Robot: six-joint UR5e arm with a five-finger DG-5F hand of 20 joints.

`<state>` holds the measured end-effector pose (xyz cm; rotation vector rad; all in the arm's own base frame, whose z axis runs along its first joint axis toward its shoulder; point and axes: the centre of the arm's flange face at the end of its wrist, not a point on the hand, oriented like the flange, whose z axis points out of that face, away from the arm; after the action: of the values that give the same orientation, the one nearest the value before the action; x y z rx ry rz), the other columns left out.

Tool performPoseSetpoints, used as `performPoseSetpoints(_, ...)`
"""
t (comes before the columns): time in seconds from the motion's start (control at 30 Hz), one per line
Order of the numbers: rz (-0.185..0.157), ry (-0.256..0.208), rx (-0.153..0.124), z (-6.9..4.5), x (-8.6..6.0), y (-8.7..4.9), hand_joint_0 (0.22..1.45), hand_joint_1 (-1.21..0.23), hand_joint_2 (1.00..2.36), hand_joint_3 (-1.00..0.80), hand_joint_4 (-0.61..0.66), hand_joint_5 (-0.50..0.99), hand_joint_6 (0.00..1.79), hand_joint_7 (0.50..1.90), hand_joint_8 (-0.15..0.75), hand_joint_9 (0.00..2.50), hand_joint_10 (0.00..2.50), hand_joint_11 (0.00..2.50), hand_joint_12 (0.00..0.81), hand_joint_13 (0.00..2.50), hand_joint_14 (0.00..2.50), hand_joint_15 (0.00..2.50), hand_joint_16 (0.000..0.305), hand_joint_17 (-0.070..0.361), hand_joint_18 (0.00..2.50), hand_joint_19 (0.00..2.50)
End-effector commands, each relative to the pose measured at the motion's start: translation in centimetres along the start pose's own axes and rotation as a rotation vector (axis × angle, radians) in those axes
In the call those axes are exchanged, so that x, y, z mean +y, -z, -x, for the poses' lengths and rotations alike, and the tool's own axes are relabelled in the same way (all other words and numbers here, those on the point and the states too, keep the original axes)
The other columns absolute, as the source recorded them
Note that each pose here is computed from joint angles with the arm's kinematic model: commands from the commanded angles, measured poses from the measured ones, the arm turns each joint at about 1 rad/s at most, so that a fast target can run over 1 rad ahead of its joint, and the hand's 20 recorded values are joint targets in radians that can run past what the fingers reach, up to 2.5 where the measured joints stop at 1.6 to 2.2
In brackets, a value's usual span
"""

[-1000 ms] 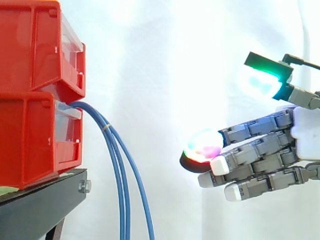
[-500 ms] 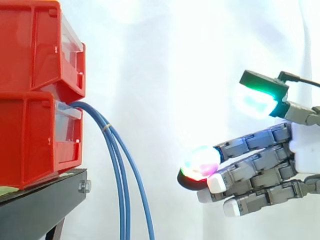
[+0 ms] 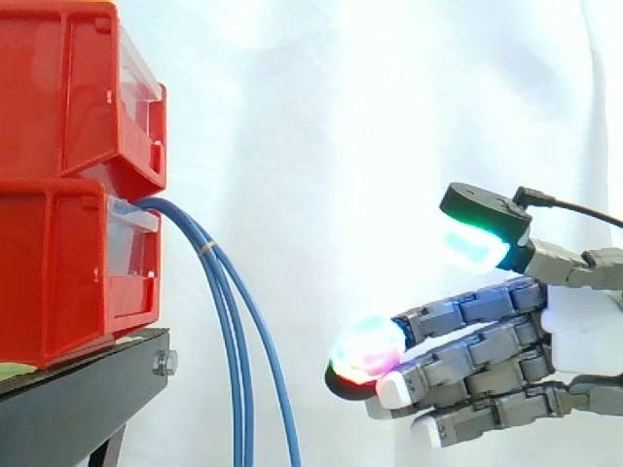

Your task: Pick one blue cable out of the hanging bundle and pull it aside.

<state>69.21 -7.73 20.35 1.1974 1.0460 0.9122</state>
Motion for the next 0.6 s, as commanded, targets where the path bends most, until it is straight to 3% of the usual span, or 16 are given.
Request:
performPoseSetpoints(0.0, 0.028, -0.004, -0.012, -0.4, -0.2, -0.9, 0.52, -0.45, 1.0, -0.5, 0.3, -0.22, 0.5, 0.74, 0.303, 0.32, 0.0, 0.1, 0.379, 0.26, 0.0, 0.12, 0.06, 0.136, 0.37, 0.3)
performPoseSetpoints(0.13, 0.011, -0.002, -0.004, -1.0, -1.4, -1.7, 0.52, -0.45, 1.0, -0.5, 0.3, -0.22, 0.5, 0.74, 0.304, 0.33, 0.0, 0.1, 0.379, 0.26, 0.0, 0.11, 0.06, 0.135, 0.37, 0.3)
performPoseSetpoints(0.17, 0.01, -0.005, -0.003, -1.4, -2.4, -2.1, 0.52, -0.44, 1.0, -0.5, 0.31, -0.22, 0.5, 0.74, 0.305, 0.33, 0.0, 0.1, 0.379, 0.26, 0.0, 0.11, 0.06, 0.135, 0.37, 0.3)
performPoseSetpoints(0.4, 0.03, -0.011, -0.005, -1.7, -2.0, -2.7, 0.52, -0.44, 1.0, -0.5, 0.31, -0.22, 0.5, 0.74, 0.305, 0.35, 0.0, 0.1, 0.378, 0.27, 0.0, 0.12, 0.06, 0.134, 0.38, 0.31)
performPoseSetpoints(0.57, 0.026, -0.007, -0.001, -2.5, -4.1, -3.4, 0.52, -0.44, 1.0, -0.5, 0.32, -0.22, 0.5, 0.74, 0.306, 0.36, 0.0, 0.1, 0.377, 0.28, 0.0, 0.13, 0.059, 0.134, 0.38, 0.31)
